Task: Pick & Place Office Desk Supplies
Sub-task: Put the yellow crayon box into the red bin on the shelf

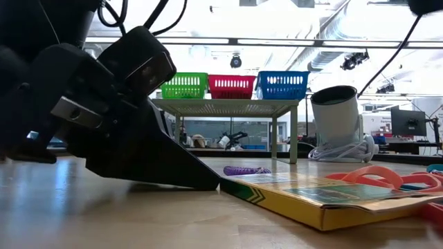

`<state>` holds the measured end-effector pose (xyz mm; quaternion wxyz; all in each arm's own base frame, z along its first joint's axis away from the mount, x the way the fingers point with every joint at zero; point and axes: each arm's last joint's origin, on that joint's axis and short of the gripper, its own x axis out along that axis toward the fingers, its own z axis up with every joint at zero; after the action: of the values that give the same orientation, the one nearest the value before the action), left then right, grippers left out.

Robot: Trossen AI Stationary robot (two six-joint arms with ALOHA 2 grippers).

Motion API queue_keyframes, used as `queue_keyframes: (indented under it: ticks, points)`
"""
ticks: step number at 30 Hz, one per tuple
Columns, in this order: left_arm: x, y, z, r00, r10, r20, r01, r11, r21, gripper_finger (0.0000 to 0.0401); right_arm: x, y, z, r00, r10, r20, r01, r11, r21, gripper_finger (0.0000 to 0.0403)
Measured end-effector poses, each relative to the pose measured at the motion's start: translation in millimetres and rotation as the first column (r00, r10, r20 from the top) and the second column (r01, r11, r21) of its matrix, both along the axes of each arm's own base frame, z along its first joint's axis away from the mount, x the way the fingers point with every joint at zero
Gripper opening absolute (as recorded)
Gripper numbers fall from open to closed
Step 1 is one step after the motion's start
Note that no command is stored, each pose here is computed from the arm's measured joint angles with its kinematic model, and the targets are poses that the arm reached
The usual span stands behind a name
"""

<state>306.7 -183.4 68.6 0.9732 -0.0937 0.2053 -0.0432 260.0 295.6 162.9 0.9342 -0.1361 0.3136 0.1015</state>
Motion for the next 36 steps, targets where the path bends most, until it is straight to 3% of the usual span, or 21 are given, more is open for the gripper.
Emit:
queue_keyframes:
  ticks: [2, 16, 24, 29, 36]
  points:
    - [0, 0, 0, 1.000, 0.009, -0.003, -0.009, 1.000, -0.024, 0.0001, 0, 0, -7, 1.000, 0.011, -0.028, -0.011, 1.000, -0.013, 0.0131]
    - [-5, -9, 1, 1.000, -0.030, -0.003, 0.030, 0.999, -0.028, 0.0001, 16, -7, -7, 0.990, 0.088, -0.111, -0.071, 0.986, 0.149, 0.0125]
    - [-5, -9, 1, 0.999, -0.035, 0.000, 0.035, 0.999, -0.027, 0.0001, 21, -7, -4, 0.972, 0.155, -0.177, -0.092, 0.943, 0.321, 0.0126]
    - [-5, -10, 1, 0.999, -0.035, 0.002, 0.035, 0.999, -0.027, 0.0001, 32, -15, -1, 0.987, 0.089, -0.135, -0.038, 0.940, 0.339, 0.0126]
    - [-6, -10, 1, 0.999, -0.033, 0.003, 0.033, 0.999, -0.027, 0.0001, 43, -10, 19, 0.988, 0.139, -0.073, -0.114, 0.955, 0.276, 0.0126]
